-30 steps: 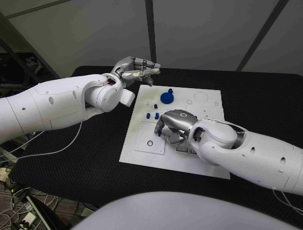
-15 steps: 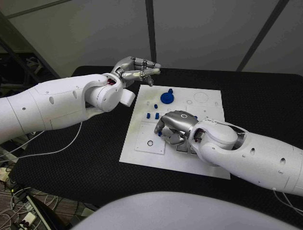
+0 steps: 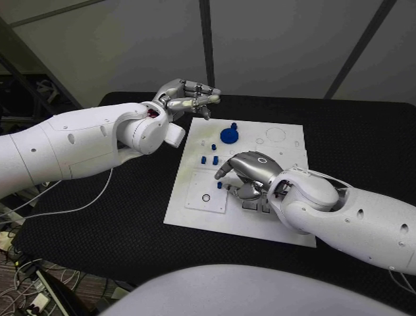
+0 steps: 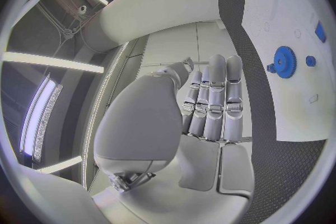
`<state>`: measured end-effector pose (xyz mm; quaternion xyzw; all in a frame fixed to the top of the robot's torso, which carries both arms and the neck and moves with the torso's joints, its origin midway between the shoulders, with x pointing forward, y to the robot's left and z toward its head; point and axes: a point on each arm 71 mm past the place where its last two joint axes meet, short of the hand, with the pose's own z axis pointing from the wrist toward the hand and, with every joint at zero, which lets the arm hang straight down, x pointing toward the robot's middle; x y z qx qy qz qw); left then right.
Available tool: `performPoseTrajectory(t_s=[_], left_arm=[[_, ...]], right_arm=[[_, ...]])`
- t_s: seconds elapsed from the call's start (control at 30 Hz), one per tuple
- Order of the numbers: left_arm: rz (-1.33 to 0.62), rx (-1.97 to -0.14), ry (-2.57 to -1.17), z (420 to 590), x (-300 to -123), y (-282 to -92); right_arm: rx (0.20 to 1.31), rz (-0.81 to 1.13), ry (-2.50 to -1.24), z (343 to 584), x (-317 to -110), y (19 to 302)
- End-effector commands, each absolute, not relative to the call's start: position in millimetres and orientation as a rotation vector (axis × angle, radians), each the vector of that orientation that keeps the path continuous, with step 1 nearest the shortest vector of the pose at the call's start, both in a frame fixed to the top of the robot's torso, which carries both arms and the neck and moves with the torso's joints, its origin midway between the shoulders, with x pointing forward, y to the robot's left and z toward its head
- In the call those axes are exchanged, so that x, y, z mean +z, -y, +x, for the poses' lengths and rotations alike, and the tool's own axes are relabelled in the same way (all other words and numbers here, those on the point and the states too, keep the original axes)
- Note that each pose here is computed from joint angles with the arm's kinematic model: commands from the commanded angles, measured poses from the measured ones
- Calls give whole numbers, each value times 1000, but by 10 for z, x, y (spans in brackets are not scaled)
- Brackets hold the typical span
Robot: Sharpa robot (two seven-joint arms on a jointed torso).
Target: Assemble the parts on the task board
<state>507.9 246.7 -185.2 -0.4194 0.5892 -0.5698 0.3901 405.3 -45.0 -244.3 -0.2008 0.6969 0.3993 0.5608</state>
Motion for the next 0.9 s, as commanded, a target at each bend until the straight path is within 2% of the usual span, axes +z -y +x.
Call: performPoseTrajectory(t_s=[0.03, 0.23, 0.43, 0.63, 0.9], left_arm=[[-1064, -1461, -1500, 5084, -1840, -2467], [-1065, -1458, -1500, 5087, -1844, -2480], [-1067, -1454, -1500, 5089, -1847, -2497], [-1068, -1454, -1501, 5092, -1853, -2497], [-1068, -1454, -1503, 5094, -1859, -2494]], right_arm=[[983, -411, -1573, 4032, -2353, 513], [953, -360, -1578, 4096, -2210, 710], [835, -328, -1634, 4271, -2071, 1029], [740, -339, -1666, 4380, -2014, 1216], [662, -370, -1721, 4444, -2039, 1309]])
